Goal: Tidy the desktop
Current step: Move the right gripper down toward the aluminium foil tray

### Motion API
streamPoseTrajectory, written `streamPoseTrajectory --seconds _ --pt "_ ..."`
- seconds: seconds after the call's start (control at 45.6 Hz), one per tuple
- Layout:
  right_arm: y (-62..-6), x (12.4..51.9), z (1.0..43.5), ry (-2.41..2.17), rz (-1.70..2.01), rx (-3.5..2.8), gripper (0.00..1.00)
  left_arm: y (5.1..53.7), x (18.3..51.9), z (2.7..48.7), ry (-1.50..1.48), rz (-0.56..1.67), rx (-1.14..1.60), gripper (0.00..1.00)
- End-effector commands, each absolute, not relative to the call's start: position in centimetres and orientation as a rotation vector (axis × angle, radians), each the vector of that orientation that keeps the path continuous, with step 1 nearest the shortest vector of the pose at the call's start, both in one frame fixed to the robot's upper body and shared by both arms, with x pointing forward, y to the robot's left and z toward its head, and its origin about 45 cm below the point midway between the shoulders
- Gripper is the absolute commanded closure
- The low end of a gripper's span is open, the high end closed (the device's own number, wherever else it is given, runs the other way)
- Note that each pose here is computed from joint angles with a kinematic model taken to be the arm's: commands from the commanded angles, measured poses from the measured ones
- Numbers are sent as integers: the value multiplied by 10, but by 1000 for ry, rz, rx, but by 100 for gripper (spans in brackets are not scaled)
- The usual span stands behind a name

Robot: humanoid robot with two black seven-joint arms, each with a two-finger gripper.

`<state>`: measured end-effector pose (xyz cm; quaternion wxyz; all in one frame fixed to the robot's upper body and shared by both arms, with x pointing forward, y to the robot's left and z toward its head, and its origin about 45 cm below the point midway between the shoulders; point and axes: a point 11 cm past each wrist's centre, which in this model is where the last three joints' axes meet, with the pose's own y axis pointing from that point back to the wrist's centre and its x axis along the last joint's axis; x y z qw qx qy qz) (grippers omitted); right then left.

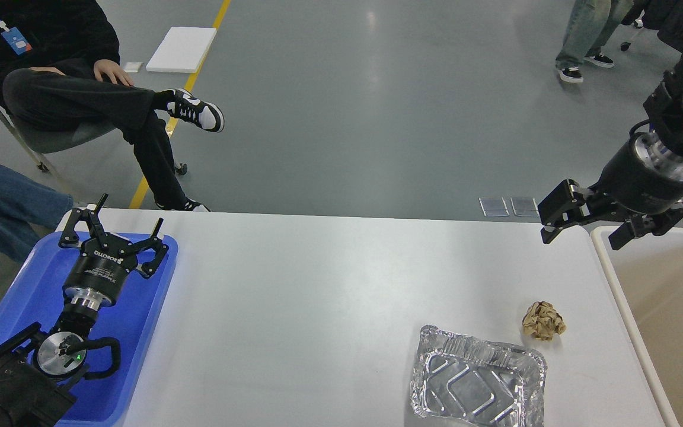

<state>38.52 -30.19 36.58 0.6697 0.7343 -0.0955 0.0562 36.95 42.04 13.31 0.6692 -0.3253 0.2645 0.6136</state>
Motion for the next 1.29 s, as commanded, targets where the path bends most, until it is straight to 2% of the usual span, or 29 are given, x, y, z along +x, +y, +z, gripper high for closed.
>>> streamPoseTrajectory --seconds 0.0,1.272 --pt "-302 385 365 -217 125 1658 0 419 369 132 598 1381 -730 1" --pt "-308 386 376 -253 136 1654 0 420 369 133 597 1383 -734 1"
